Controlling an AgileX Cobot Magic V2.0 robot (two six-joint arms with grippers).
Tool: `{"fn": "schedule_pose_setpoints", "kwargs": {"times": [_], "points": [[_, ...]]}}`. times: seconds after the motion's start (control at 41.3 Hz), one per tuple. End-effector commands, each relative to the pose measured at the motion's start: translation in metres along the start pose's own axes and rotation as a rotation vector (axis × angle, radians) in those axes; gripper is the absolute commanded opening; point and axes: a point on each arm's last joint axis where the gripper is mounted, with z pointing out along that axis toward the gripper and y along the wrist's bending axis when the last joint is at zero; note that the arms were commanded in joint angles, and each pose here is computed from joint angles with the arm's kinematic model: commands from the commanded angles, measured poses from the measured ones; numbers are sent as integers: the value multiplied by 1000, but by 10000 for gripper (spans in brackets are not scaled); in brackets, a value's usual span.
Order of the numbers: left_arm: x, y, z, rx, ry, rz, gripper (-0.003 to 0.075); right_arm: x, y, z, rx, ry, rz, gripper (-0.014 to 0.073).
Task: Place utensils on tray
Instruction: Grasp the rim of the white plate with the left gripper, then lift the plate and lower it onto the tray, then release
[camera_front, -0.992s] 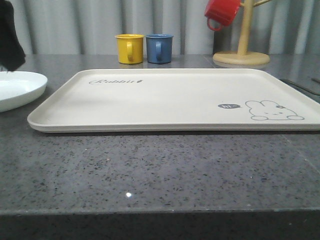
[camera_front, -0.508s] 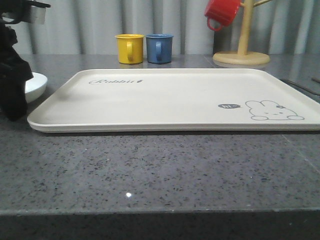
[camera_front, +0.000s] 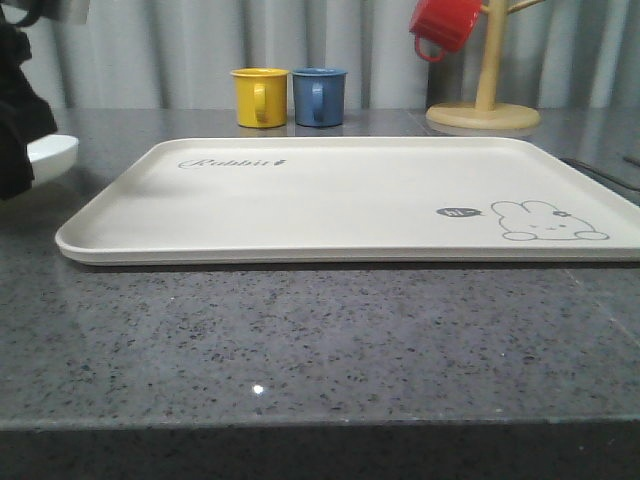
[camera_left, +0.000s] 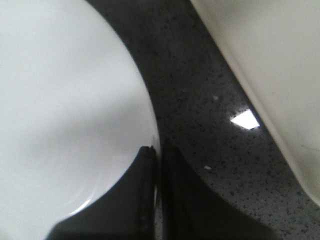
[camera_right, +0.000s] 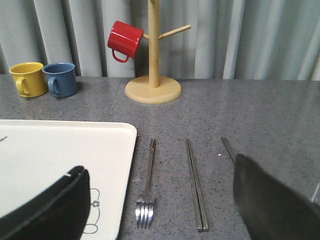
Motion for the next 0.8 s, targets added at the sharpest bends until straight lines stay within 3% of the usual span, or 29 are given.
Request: {"fn": "schedule_pose_setpoints", "kwargs": {"times": [0.0, 0.169, 0.339, 0.605, 0.774], "points": [[-15, 4, -48, -39, -154, -8, -19, -17, 0, -1, 7, -102, -9, 609], [-38, -5, -95, -60, -292, 37, -19, -17, 0, -1, 7, -102, -9, 609], [-57, -36, -123, -24, -413, 126, -19, -17, 0, -1, 7, -101, -9, 609], [-77, -118, -96, 85, -362, 333, -19, -17, 0, -1, 7, -101, -9, 609], [-84, -152, -64, 118, -288, 408, -19, -17, 0, -1, 7, -101, -9, 609]]}}
